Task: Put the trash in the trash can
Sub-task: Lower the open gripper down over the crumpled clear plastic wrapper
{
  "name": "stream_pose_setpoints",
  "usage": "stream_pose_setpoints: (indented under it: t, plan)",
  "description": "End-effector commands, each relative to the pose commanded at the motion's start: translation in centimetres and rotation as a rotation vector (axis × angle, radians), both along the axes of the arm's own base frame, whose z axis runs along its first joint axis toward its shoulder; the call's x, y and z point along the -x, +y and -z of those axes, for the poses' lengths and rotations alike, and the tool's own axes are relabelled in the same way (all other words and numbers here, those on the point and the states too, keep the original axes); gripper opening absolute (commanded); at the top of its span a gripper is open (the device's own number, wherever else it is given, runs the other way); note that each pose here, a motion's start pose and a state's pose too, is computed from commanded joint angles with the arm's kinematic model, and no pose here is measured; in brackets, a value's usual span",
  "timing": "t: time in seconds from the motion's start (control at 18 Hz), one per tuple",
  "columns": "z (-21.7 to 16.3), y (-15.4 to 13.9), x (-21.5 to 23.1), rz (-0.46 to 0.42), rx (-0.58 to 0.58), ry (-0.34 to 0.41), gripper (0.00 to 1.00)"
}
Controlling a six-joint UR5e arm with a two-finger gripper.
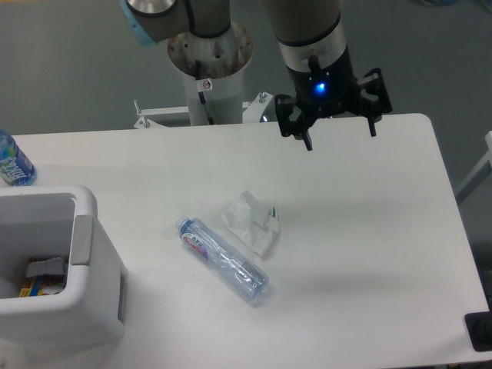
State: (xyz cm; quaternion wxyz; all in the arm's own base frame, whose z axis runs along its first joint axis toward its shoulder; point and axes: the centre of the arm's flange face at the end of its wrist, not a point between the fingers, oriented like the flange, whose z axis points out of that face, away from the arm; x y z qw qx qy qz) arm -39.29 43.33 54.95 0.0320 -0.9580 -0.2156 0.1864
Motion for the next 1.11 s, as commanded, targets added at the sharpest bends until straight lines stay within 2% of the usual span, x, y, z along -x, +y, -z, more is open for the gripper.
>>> stream_pose_setpoints:
  t: [0.5,0.78,0.94,1.11]
  plan:
    - [2.7,0.6,-1.0,0.011,0.002,-0.061,1.00]
    - [8.7,0.2,-2.1,0.014,0.025,-0.181,1.00]
    - [10.1,0.2,-2.5,0.015,0.000,-0.140,1.00]
    - [12.2,-0.1,-3.0,0.004,-0.016,-0.137,1.00]
